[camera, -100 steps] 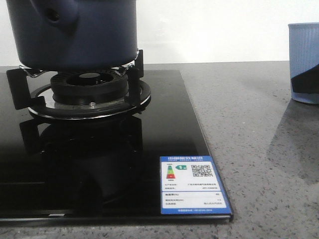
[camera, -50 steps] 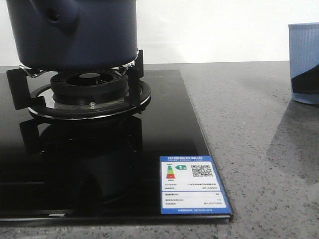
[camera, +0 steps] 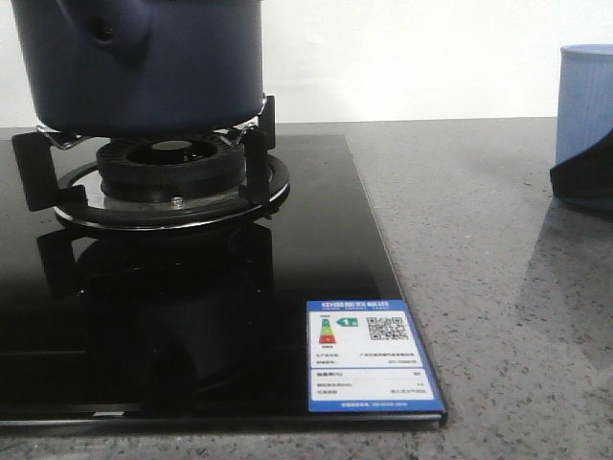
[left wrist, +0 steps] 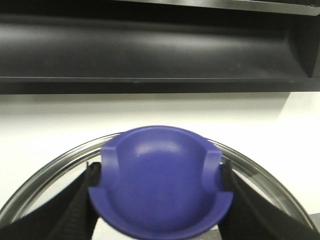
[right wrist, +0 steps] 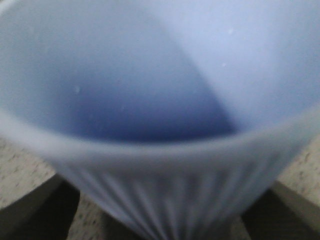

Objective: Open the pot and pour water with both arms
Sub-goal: 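Lower the cup back onto the counter with the right gripper, then open the right gripper and withdraw it from the cup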

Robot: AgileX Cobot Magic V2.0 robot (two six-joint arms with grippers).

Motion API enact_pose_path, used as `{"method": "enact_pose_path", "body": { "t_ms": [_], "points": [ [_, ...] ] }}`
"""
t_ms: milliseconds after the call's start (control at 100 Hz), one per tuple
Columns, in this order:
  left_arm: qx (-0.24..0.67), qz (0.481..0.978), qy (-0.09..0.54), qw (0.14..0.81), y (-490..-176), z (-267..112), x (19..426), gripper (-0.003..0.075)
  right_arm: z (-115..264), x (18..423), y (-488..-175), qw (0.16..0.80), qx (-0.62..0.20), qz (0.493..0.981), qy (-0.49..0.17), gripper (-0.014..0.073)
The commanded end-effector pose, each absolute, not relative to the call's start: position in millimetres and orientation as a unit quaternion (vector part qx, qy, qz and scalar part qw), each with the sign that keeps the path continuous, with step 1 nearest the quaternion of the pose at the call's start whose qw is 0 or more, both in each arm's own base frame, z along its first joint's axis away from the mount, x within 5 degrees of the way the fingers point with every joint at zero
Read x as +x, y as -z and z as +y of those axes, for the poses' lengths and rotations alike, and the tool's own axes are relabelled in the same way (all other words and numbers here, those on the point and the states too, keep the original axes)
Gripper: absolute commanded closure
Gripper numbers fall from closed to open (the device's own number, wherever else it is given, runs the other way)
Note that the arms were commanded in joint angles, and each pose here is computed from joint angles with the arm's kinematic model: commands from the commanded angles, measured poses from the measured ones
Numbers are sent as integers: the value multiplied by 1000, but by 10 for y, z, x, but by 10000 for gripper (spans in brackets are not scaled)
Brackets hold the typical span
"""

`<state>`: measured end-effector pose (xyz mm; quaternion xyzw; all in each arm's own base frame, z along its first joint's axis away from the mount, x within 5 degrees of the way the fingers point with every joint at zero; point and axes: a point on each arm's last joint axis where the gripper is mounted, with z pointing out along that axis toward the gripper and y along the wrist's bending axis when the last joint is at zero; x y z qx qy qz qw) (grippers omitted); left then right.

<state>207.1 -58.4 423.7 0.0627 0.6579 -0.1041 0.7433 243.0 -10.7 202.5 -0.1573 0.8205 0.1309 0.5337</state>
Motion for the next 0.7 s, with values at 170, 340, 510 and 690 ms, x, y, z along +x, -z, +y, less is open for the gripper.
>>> {"method": "enact_pose_path", "body": {
  "t_ms": [170, 340, 510, 690],
  "points": [
    [41, 611, 89, 786, -4478, -507, 1979, 350, -106, 2304, -2231, 563, -157, 805, -106, 18],
    [41, 611, 89, 786, -4478, -507, 1979, 350, -123, 2236, -2354, 574, -140, 802, -88, 18],
    [41, 611, 89, 786, -4478, -507, 1979, 350, -152, 2100, -2425, 551, -111, 825, -64, 18],
    [41, 611, 89, 786, -4478, -507, 1979, 350, -33, 1883, -2550, 558, -131, 815, -92, 18]
  ]
}}
